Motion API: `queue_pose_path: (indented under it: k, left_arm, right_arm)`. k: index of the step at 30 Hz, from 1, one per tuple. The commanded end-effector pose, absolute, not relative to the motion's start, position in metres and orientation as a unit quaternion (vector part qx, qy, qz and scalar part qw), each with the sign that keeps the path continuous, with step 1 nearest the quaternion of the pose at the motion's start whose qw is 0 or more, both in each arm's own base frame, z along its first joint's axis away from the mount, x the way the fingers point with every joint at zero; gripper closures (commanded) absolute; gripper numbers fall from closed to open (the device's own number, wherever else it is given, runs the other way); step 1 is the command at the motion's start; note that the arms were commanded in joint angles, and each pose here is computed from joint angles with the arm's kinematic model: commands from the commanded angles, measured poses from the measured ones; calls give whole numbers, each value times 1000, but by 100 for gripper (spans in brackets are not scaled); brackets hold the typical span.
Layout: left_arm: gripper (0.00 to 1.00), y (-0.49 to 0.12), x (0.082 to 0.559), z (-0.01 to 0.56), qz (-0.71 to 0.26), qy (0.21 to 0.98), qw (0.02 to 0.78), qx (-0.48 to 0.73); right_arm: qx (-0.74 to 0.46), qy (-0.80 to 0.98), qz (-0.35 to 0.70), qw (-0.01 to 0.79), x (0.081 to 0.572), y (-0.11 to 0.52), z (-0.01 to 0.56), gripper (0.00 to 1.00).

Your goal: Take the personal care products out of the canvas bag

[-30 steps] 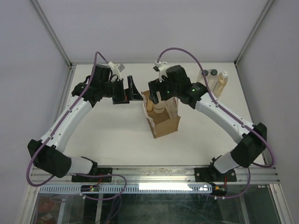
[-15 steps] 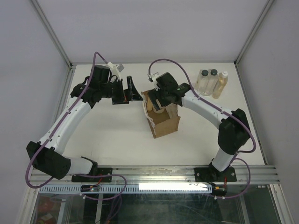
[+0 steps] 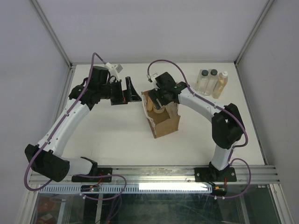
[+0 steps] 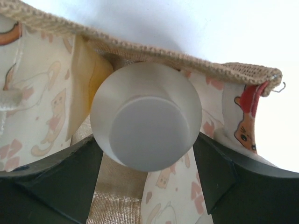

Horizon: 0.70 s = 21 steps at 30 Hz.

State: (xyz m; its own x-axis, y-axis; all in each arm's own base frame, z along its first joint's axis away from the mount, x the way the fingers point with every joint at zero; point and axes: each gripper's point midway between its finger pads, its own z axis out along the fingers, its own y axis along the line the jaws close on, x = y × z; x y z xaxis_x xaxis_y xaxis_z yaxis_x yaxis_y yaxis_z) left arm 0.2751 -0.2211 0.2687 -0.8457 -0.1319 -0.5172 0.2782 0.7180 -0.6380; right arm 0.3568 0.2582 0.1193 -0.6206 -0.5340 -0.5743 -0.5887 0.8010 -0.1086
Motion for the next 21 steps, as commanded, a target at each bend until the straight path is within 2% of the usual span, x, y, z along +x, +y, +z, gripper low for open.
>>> queue_pose_path:
  k: [1, 12, 21]
  left_arm:
    - [1, -220, 271, 281, -377, 875, 299, 53]
    - [1, -216, 271, 281, -368, 877, 304, 51]
    - [1, -214, 270, 280, -362, 879, 306, 52]
  right_arm:
    - [-317, 874, 88, 358, 385, 280, 144, 20]
    - [-353, 843, 127, 387, 402, 290, 145, 10]
    - [-373, 838, 149, 368, 408, 291, 124, 10]
